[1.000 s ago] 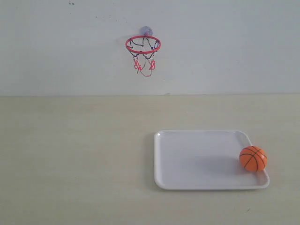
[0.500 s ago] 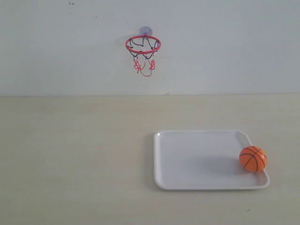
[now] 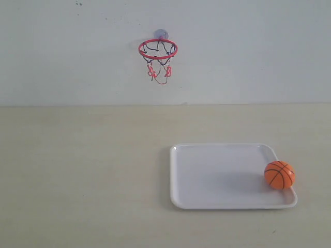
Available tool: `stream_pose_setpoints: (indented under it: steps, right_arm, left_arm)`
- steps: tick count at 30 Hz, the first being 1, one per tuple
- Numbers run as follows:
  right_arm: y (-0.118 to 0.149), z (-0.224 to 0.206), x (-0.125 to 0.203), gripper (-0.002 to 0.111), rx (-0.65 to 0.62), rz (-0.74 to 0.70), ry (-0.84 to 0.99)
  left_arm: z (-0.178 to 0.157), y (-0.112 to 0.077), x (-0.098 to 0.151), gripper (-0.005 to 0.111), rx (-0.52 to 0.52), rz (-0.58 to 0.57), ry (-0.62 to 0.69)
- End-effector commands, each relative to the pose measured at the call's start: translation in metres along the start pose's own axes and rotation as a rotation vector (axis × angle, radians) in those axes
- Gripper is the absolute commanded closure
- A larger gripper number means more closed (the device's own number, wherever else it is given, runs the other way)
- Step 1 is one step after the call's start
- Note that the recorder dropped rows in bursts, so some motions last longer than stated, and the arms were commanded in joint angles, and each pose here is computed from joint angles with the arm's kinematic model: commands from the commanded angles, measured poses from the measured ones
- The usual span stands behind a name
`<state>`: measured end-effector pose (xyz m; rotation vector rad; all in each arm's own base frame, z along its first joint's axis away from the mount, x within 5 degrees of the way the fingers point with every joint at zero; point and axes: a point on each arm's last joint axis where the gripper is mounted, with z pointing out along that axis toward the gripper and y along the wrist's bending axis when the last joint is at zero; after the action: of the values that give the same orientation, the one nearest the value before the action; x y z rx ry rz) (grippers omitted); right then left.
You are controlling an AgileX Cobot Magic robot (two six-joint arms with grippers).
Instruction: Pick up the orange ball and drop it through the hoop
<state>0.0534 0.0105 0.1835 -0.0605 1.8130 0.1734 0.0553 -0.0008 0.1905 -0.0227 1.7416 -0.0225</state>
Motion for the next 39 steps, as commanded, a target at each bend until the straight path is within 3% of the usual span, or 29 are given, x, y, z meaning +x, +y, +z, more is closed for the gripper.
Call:
stream_pose_setpoints:
  steps: [1, 29, 34, 39]
  right_arm:
    - [0.000, 0.000, -0.001, 0.108, 0.004, -0.007, -0.012]
    - [-0.001, -0.001, -0.004, 0.108, 0.008, -0.007, -0.042]
    - [-0.003, -0.004, -0.026, 0.108, 0.032, 0.008, -0.294]
    - [-0.009, -0.028, -0.064, 0.108, 0.062, 0.110, -0.794]
  left_arm:
    - [0.000, 0.000, 0.000, 0.103, -0.001, -0.005, -0.004]
    - [0.000, 0.000, 0.000, 0.103, -0.001, -0.005, -0.004]
    - [0.000, 0.000, 0.000, 0.103, -0.001, -0.005, -0.004]
    - [0.000, 0.000, 0.000, 0.103, -0.001, -0.005, -0.004]
